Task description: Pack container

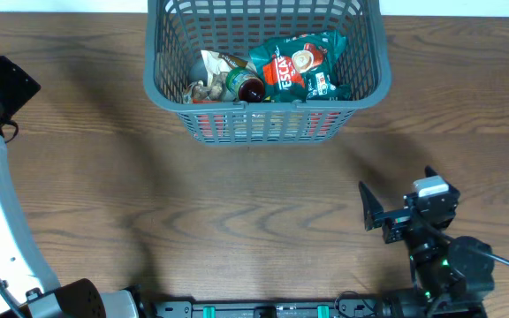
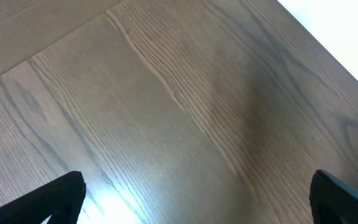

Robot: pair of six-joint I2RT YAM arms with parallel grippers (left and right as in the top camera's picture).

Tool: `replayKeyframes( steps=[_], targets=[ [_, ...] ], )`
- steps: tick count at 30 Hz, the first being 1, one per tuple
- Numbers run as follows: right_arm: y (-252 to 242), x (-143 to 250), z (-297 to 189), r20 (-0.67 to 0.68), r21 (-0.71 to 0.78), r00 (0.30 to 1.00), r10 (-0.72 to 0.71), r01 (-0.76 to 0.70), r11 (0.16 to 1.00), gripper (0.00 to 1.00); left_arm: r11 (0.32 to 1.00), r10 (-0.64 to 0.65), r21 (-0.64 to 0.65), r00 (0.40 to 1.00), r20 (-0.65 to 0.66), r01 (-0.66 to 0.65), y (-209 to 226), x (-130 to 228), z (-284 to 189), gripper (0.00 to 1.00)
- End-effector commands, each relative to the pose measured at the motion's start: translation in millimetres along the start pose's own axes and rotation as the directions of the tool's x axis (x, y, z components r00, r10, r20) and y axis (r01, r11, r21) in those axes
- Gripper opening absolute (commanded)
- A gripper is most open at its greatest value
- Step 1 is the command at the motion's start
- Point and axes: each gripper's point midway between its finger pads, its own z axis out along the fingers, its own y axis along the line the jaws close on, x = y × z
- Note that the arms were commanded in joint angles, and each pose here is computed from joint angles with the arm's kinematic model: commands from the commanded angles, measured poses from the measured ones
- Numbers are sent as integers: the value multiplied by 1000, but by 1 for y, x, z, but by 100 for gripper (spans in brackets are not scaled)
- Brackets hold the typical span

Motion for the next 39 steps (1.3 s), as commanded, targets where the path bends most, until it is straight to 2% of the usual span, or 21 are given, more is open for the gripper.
replayKeyframes(
  steps=[1, 24, 39],
  targets=[
    [0, 17, 2, -4, 5, 1000, -1, 1, 1000, 99, 1000, -8, -16, 1000, 1, 8, 4, 0, 1, 99],
    [1, 104, 27, -71, 28, 996, 52, -50, 998, 99, 1000, -8, -16, 1000, 1, 8, 4, 0, 1, 99],
    [-12, 101, 26, -55, 103, 997, 49, -44, 994, 99, 1000, -8, -16, 1000, 1, 8, 4, 0, 1, 99]
  ],
)
